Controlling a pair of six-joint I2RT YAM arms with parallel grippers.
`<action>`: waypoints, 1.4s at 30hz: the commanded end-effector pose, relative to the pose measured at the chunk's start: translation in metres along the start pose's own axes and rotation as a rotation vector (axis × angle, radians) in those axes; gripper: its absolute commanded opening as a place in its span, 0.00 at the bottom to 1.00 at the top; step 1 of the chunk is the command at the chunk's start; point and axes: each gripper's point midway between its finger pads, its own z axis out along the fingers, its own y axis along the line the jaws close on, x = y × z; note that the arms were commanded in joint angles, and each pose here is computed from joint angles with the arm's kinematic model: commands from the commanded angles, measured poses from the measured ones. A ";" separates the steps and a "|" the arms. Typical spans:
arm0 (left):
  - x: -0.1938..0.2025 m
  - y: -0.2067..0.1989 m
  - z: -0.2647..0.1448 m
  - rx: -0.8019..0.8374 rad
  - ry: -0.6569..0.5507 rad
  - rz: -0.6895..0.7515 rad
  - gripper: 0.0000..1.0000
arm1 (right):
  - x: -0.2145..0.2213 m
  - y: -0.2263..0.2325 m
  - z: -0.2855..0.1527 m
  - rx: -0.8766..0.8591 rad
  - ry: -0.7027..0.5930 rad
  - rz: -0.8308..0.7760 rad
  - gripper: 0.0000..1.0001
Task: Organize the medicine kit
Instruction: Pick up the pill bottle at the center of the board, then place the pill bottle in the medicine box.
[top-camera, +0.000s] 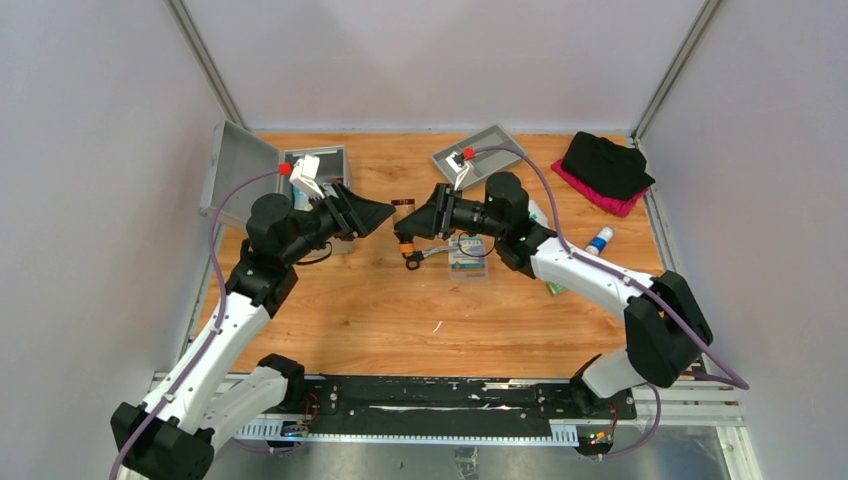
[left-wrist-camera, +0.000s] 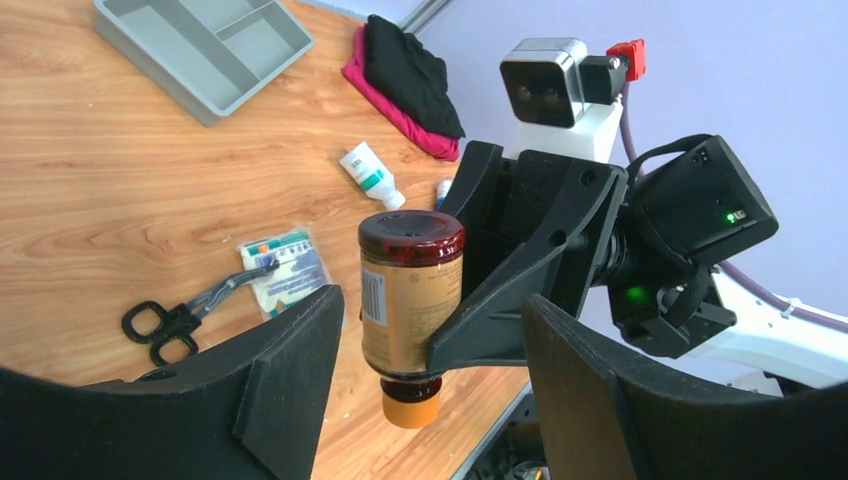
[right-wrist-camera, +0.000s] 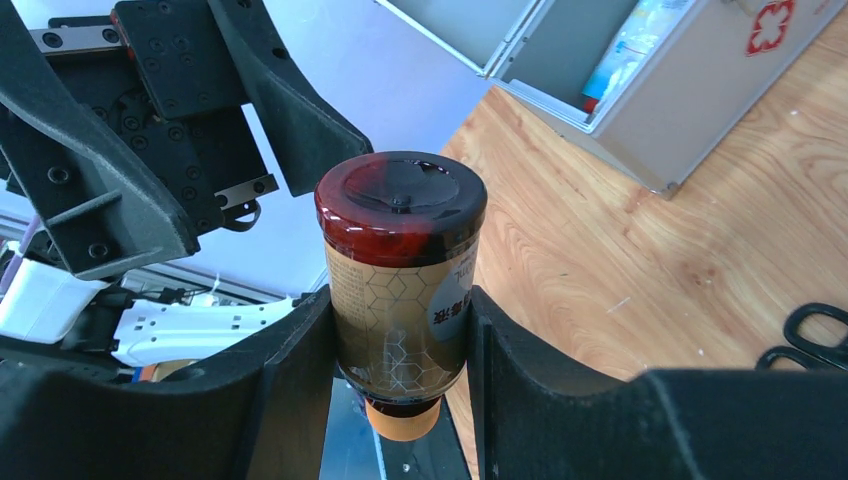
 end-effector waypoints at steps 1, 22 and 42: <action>-0.003 -0.005 0.000 0.007 -0.026 -0.009 0.70 | -0.010 0.039 0.009 -0.160 -0.018 -0.034 0.11; 0.003 -0.004 0.004 0.006 -0.008 -0.005 0.43 | -0.004 0.083 0.020 -0.330 0.030 -0.074 0.12; -0.011 0.027 0.006 -0.199 0.053 0.196 0.22 | 0.009 -0.009 -0.043 0.336 0.061 -0.219 0.73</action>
